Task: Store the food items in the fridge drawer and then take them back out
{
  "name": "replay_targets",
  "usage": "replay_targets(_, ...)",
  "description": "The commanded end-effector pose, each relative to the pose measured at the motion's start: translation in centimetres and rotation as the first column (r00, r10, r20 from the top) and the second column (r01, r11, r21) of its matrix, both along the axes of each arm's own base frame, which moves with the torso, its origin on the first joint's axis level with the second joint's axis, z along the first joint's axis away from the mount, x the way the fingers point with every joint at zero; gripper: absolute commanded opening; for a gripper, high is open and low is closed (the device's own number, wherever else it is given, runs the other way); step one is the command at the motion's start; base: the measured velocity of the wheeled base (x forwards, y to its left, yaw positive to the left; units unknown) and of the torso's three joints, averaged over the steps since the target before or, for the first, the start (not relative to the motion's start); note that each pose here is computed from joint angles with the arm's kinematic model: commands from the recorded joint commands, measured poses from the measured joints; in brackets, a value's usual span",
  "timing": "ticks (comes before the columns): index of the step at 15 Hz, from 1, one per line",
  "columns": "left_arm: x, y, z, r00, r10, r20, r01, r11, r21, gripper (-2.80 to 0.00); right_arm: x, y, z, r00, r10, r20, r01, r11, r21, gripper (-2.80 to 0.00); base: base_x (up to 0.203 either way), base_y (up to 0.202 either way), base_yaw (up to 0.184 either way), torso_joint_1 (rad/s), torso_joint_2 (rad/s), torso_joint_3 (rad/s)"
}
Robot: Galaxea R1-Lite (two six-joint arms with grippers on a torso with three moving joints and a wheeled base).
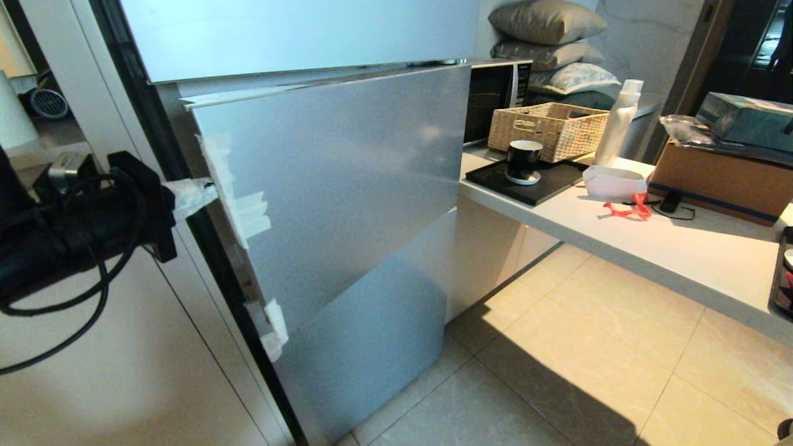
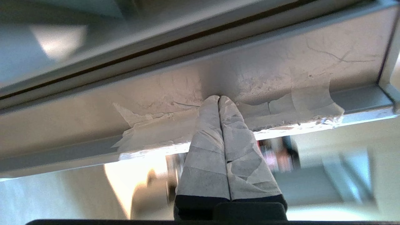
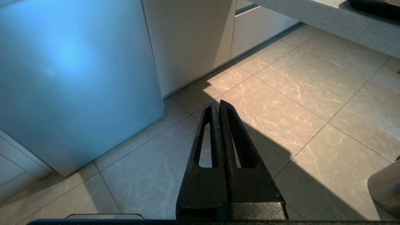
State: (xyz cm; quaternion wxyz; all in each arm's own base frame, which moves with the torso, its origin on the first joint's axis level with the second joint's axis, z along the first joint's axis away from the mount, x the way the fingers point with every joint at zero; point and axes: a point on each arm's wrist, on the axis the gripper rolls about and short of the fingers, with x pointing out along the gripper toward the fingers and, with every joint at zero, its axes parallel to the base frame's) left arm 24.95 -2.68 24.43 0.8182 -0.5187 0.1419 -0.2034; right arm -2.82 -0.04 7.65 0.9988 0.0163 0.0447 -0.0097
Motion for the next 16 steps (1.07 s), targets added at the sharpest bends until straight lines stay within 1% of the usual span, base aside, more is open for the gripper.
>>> replay_targets(1,-3.0,-1.4,0.5,0.997,-0.066,0.033,0.066,0.998,-0.009,-2.8,0.0,0.0,0.0,1.0,0.001,-0.002,-0.001,1.0,0.0,-2.8,0.0,0.0,0.0,0.0,0.0,0.0)
replay_targets(2,-4.3,-1.6,0.8,0.995,-0.082,0.055,0.083,0.996,-0.011,-2.8,0.0,0.0,0.0,1.0,0.001,-0.002,-0.001,1.0,0.0,-2.8,0.0,0.0,0.0,0.0,0.0,0.0)
replay_targets(3,-6.2,-1.5,1.5,0.991,-0.095,0.098,0.097,0.995,-0.014,-2.8,0.0,0.0,0.0,1.0,0.001,-0.002,-0.001,1.0,0.0,-2.8,0.0,0.0,0.0,0.0,0.0,0.0)
replay_targets(6,-12.0,-0.8,3.0,0.972,-0.111,0.206,0.117,0.993,-0.019,-2.8,0.0,0.0,0.0,1.0,0.0,-0.002,0.0,1.0,-0.003,-2.8,0.0,0.0,0.0,0.009,0.0,0.0)
replay_targets(7,-13.8,-0.5,3.4,0.967,-0.113,0.23,0.118,0.993,-0.01,-2.8,0.0,0.0,0.0,1.0,0.0,-0.002,0.0,1.0,-0.003,-2.8,0.0,0.0,0.0,0.0,0.0,0.0)
replay_targets(8,-15.7,-0.1,3.7,0.961,-0.114,0.253,0.111,0.993,0.027,-2.8,0.0,0.0,0.0,1.0,0.0,-0.002,0.0,1.0,-0.003,-2.8,0.0,0.0,0.0,0.0,0.0,0.0)
replay_targets(9,-17.4,0.3,3.7,0.958,-0.117,0.263,0.095,0.991,0.095,-2.8,0.0,0.0,0.0,1.0,0.0,-0.002,0.0,1.0,-0.003,-2.8,0.0,0.0,0.0,0.0,0.0,0.0)
replay_targets(10,-19.0,0.6,3.1,0.956,-0.121,0.267,0.058,0.971,0.23,-2.8,0.0,0.0,0.0,1.0,0.0,-0.002,0.0,1.0,-0.006,-2.8,0.0,0.0,0.0,0.0,0.0,0.0)
replay_targets(11,-20.6,1.0,2.3,0.948,-0.118,0.296,-0.01,0.917,0.398,-2.8,0.0,0.0,0.0,1.0,0.0,-0.002,0.0,1.0,-0.006,-2.8,0.0,0.0,0.0,0.0,0.0,0.0)
replay_targets(12,-22.2,1.4,1.3,0.941,-0.105,0.322,-0.094,0.833,0.546,-2.8,0.0,0.0,0.0,1.0,0.0,-0.002,0.0,1.0,-0.009,-2.8,0.0,0.0,0.0,0.0,0.0,0.0)
replay_targets(13,-23.9,2.0,-0.2,0.929,-0.062,0.366,-0.209,0.727,0.654,-2.8,0.0,0.0,0.0,1.0,0.0,-0.002,0.0,1.0,-0.01,-2.8,0.0,0.0,0.0,0.0,0.0,0.0)
replay_targets(14,-25.0,2.5,-2.2,0.923,-0.019,0.383,-0.296,0.601,0.742,-2.8,0.0,0.0,0.0,1.0,0.002,-0.003,-0.002,1.0,-0.013,-2.8,0.0,0.0,0.0,0.0,0.0,0.0)
replay_targets(15,-26.0,2.8,-4.3,0.919,0.016,0.394,-0.345,0.514,0.786,-2.8,0.0,0.0,0.0,1.0,0.002,-0.004,-0.003,1.0,-0.017,-2.8,0.0,0.0,0.0,0.0,0.0,0.0)
replay_targets(16,-26.3,3.0,-7.1,0.929,0.068,0.364,-0.355,0.443,0.823,-2.8,0.0,0.0,0.0,1.0,0.002,-0.004,-0.003,1.0,-0.017,-2.8,0.0,0.0,0.0,0.0,0.0,0.0)
